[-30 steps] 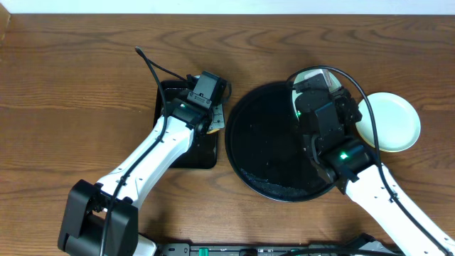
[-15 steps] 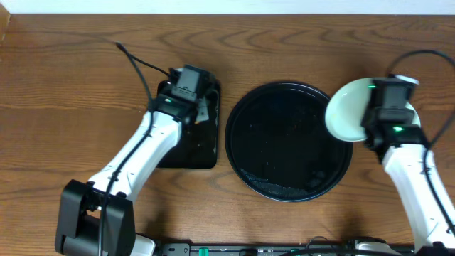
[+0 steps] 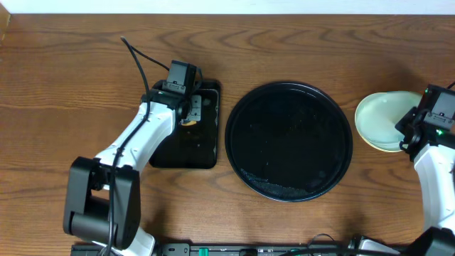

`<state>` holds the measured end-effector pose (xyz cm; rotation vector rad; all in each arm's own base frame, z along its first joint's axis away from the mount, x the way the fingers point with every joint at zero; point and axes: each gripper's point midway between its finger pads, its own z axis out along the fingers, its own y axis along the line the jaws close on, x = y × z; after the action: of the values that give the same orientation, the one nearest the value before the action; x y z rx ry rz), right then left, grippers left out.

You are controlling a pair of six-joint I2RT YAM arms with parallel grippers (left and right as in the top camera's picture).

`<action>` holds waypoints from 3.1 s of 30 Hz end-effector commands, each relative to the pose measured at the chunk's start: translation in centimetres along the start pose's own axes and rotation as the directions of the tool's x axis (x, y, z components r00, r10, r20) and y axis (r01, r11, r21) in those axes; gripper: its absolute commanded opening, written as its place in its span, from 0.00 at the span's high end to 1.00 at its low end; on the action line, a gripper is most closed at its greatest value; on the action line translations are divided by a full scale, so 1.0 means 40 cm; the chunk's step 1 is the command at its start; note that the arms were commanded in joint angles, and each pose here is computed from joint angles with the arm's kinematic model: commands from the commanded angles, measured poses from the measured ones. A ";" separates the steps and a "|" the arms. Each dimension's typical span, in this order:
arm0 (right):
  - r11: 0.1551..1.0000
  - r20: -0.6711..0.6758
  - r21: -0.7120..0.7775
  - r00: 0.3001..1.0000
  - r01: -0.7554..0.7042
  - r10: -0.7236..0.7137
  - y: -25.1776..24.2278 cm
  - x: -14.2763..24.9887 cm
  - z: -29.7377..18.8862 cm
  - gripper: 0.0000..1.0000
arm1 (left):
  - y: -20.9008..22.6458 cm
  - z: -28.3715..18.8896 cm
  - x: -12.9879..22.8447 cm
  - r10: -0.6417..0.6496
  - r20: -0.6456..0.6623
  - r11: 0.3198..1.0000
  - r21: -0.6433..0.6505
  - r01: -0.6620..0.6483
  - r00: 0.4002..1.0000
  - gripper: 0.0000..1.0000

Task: Clean dirty plates on tray and stack at the side

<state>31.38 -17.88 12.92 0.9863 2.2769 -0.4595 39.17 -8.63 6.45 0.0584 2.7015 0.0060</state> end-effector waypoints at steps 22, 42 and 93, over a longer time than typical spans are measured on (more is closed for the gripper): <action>0.676 0.019 -0.647 0.894 0.352 -0.448 0.363 0.168 -0.151 0.01 | 0.010 -0.113 0.016 -0.078 0.007 0.997 0.025 0.077 0.997 0.25; 0.638 -0.013 -0.616 0.804 0.462 -0.594 0.272 0.368 -0.281 0.01 | 0.070 -0.252 0.263 -0.243 -0.066 0.970 -0.006 0.243 0.968 0.24; 0.580 0.642 -0.624 0.767 0.524 -0.002 0.067 0.230 -0.626 0.01 | 0.089 -0.360 0.281 -0.269 0.189 0.962 0.108 0.252 0.944 0.23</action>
<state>18.73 1.90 25.50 -0.0091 1.7775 0.1455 23.12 -4.71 15.07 -0.2492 2.4768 -0.1915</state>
